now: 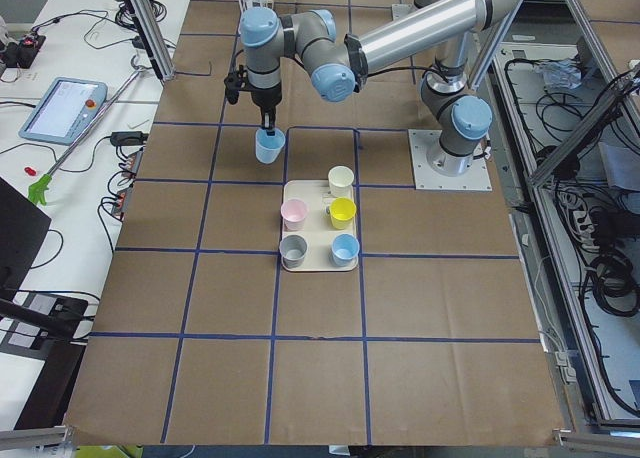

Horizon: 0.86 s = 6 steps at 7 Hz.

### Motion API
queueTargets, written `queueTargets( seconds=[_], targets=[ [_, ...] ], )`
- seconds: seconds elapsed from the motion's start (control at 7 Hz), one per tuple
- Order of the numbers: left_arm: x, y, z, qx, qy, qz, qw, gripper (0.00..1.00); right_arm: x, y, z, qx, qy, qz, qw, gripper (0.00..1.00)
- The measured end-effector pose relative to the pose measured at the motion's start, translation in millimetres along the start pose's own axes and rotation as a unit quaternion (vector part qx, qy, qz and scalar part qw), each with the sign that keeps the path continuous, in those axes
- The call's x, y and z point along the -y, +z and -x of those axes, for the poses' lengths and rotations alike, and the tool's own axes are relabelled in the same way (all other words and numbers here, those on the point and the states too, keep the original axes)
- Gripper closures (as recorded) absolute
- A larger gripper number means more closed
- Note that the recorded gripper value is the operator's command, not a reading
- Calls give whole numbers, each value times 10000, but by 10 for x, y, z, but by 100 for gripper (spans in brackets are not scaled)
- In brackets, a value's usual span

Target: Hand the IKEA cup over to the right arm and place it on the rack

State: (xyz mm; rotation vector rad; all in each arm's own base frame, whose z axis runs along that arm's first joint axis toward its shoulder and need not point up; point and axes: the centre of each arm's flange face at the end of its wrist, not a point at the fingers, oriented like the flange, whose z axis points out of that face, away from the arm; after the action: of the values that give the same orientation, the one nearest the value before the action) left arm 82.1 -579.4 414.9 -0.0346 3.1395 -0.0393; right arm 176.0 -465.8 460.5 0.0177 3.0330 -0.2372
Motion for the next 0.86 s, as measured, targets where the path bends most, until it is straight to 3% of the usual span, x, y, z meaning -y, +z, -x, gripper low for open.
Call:
queueTargets(
  seconds=[0.14, 0.43, 0.57, 0.86],
  targets=[
    [55, -103, -73, -230, 21, -114, 9997, 100, -6, 109, 22, 196, 349, -360, 9985, 0],
    [171, -288, -295, -851, 180, -666, 9940, 100, -105, 350, 67, 749, 1357, -953, 9833, 0],
    [234, -346, -427, -1166, 358, -1080, 9866, 100, -113, 376, 98, 1056, 1703, -1247, 9717, 0],
    [278, -434, -851, -1956, 1052, -1977, 9548, 100, -70, 321, 185, 1779, 2380, -1694, 9397, 0]
  ],
)
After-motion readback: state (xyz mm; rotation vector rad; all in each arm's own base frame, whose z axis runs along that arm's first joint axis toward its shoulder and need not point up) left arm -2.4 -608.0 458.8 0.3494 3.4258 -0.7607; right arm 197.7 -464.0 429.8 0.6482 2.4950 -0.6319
